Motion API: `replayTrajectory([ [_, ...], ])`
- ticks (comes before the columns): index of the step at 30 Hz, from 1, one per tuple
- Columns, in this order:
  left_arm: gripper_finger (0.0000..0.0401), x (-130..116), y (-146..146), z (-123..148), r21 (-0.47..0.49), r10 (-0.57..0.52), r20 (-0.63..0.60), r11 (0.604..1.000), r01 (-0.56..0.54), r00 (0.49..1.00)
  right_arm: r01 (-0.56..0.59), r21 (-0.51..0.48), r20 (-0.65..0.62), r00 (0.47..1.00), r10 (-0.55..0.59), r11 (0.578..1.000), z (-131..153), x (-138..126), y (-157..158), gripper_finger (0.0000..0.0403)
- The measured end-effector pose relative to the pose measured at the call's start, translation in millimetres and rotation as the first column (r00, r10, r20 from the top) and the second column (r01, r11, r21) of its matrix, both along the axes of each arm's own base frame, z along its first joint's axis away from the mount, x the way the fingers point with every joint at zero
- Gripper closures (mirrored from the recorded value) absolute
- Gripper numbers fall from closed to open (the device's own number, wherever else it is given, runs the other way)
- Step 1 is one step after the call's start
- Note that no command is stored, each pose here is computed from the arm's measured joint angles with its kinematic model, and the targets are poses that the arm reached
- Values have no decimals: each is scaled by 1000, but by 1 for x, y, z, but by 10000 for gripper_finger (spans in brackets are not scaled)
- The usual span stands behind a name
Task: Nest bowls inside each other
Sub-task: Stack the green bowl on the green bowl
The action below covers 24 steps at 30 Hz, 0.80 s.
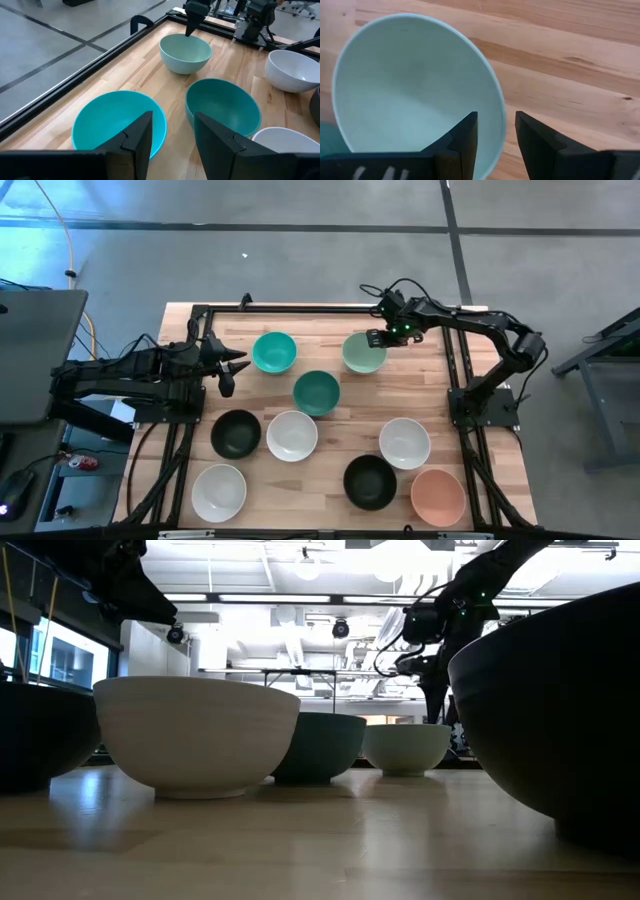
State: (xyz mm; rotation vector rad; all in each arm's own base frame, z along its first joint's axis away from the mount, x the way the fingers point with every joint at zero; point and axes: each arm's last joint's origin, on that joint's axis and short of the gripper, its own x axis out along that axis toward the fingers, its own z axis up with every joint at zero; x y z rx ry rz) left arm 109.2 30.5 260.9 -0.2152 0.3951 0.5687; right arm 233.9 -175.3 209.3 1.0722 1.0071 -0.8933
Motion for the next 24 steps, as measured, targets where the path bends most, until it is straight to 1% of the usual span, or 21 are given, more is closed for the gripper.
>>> replayTrajectory([
  [3,270,0,0,0,0,0,0,1000,0,1000,0,1,-1,1000,0,1000,0,0,0,293],
  [10,270,0,0,0,0,0,0,1000,0,1000,-1,1,5,1000,1,1000,0,0,0,361],
  [13,270,0,0,0,0,0,0,1000,0,1000,-1,1,6,1000,1,1000,0,0,0,377],
  [16,270,0,0,0,-1,0,0,1000,0,1000,7,3,7,1000,-7,1000,0,0,0,379],
  [18,270,0,0,0,-2,-1,0,1000,1,1000,7,4,7,1000,-7,1000,0,0,0,373],
  [24,270,0,0,0,-8,-10,1,1000,10,1000,8,2,2,1000,-8,1000,-1,0,0,338],
])
